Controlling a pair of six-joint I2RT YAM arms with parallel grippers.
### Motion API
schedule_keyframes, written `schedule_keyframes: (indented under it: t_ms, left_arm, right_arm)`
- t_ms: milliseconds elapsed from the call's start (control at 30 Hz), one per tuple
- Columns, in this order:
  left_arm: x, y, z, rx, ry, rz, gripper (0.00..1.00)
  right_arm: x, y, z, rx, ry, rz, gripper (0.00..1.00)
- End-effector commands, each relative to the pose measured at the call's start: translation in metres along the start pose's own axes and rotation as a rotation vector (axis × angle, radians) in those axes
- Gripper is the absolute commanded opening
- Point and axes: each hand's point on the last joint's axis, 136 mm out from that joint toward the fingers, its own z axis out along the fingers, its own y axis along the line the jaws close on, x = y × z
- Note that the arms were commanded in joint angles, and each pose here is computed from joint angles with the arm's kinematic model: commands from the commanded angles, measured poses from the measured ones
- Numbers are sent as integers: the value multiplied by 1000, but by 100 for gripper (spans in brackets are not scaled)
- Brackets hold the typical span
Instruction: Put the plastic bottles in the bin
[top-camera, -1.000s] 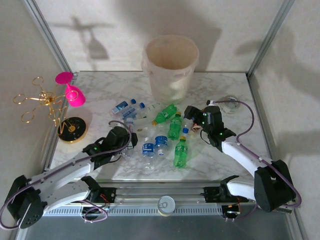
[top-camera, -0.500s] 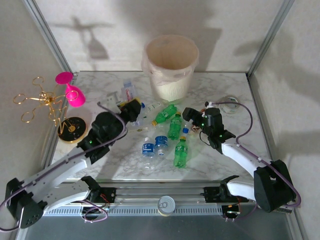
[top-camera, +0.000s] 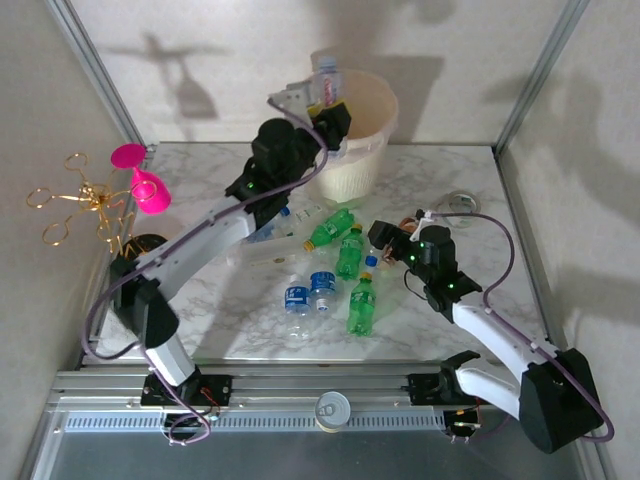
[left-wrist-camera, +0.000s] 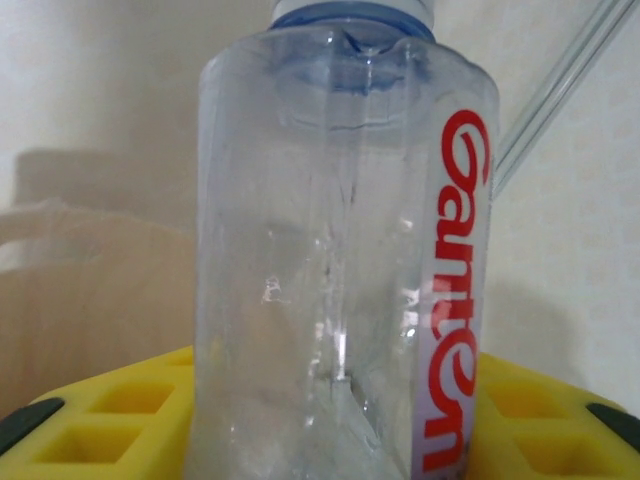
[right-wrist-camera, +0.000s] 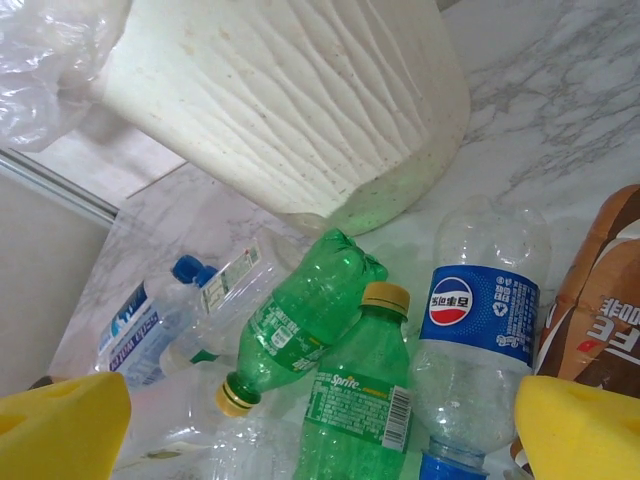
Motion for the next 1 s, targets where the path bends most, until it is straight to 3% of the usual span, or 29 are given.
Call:
schedule_keyframes:
  t_ms: [0, 167, 400, 500, 567, 667, 967]
  left_arm:
    - [-1, 8, 29, -25, 15, 110, 46]
    - [25, 36, 74, -129, 50, 199, 45]
    - [55, 64, 105, -186, 86, 205, 48]
    - [65, 76, 109, -212, 99, 205, 59]
    - [68, 79, 110, -220, 103, 194, 73]
    - [59, 72, 108, -196, 93, 177, 85]
    - [2, 15, 77, -24, 44, 116, 91]
  right_arm:
    - [3, 2, -6, -9, 3, -7, 99]
    - [1, 8, -14, -32, 4, -23, 99]
    - [0, 9, -16, -25, 9, -32, 99]
    - [1, 8, -16, -25, 12, -29, 99]
    - [1, 8, -16, -25, 12, -26, 99]
    - [2, 7, -15, -19, 15, -31, 99]
    - [10, -4, -7, 32, 50, -20, 99]
